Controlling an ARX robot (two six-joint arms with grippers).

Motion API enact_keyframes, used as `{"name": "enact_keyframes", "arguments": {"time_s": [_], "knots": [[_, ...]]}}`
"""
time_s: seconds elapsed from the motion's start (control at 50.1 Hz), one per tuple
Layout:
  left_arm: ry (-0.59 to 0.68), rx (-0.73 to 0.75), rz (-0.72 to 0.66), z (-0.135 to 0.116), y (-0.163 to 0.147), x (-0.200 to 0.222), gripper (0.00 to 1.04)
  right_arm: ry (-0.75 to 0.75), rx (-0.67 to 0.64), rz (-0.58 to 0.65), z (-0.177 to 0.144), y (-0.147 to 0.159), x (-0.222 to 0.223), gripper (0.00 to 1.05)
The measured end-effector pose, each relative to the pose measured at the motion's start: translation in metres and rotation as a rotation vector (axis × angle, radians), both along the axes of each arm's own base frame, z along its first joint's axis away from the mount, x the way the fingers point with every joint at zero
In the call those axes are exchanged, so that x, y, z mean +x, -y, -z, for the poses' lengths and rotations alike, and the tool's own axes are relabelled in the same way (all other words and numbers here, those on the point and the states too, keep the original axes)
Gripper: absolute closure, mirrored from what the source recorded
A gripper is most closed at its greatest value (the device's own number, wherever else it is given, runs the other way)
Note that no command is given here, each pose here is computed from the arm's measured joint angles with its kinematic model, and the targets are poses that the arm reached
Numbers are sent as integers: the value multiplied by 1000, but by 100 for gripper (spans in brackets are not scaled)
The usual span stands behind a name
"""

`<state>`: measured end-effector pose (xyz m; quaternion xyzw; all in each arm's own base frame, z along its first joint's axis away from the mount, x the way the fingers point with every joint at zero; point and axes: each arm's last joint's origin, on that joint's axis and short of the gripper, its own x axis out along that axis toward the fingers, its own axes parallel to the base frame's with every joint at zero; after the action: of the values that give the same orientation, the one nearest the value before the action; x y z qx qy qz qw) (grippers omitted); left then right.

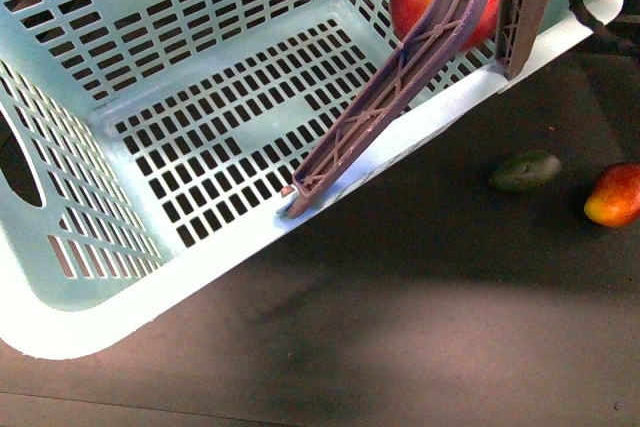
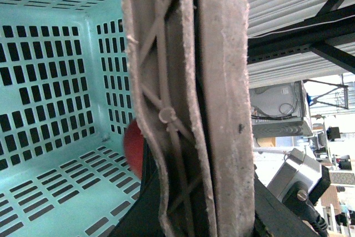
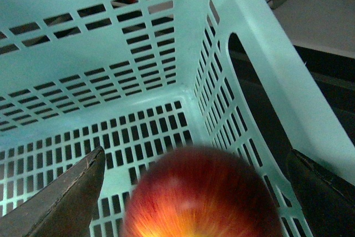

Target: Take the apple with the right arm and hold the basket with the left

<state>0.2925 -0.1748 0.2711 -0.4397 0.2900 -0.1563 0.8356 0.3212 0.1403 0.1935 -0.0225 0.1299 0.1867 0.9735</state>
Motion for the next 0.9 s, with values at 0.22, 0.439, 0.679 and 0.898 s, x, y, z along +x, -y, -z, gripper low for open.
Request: {"name": "enact_keyframes", "arguments": {"time_s": [0.22,0.439,0.679,0.898], "knots": [[-6,4,-1,2,0,0,87,52,44,45,-20,14,-3,9],[-4,9,-11,2,-1,0,87,100,96,179,-48,59,-26,9],[-8,2,1,2,0,0,87,101,99,336,-57,102,-79,9],[-9,-1,0,2,0,-1,87,258,69,375,-41,116,-111,44]]}}
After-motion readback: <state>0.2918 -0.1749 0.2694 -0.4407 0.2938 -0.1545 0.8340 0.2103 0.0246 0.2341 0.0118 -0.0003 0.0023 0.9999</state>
